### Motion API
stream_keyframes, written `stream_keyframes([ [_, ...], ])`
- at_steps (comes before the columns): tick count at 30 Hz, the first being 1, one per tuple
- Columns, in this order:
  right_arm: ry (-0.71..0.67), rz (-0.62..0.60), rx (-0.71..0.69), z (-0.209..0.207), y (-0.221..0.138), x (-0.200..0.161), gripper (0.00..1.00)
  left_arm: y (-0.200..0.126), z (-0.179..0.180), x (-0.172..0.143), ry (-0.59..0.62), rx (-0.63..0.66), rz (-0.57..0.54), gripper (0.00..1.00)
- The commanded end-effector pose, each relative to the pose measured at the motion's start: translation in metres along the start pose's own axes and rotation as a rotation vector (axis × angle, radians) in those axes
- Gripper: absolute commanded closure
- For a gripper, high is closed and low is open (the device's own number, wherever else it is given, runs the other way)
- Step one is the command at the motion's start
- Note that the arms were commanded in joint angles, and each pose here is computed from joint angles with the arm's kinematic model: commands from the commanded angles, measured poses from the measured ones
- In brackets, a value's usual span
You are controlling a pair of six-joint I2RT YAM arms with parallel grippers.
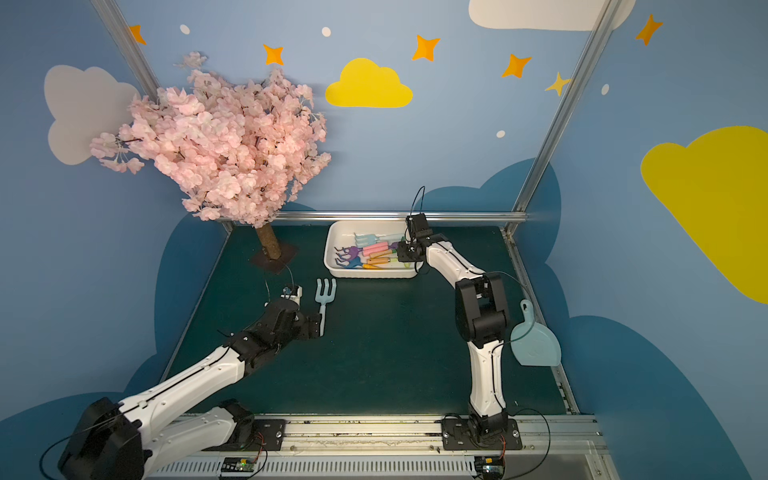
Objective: Take the hand rake out of the storage box
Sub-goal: Pick up the rake from the storage box.
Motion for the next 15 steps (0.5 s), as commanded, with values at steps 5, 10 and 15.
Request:
stream_keyframes([
  [5,-0.043,0.098,-0.111,-0.014,0.026,-0.001,0.67,-0.005,-0.009,0.007,0.003,-0.089,-0.048,0.0],
  [10,-0.05,0.065,-0.168,-0.018,0.04,0.006,0.67,-0.002,-0.012,0.005,0.015,-0.098,-0.031,0.0],
  [15,-0.022,0.013,-0.179,-0.018,0.047,0.016,0.66,0.003,-0.013,0.004,0.02,-0.09,-0.012,0.0],
])
Point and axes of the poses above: each gripper's point midway between its finger pads, its own y axis out along the fingers, its own z axis along the line the jaws close on, x = y × z, the point moved 3 cm from there along -y, back along the fingers, and after that the axes turned 13 degrees about -y, right-handed, at the moved point
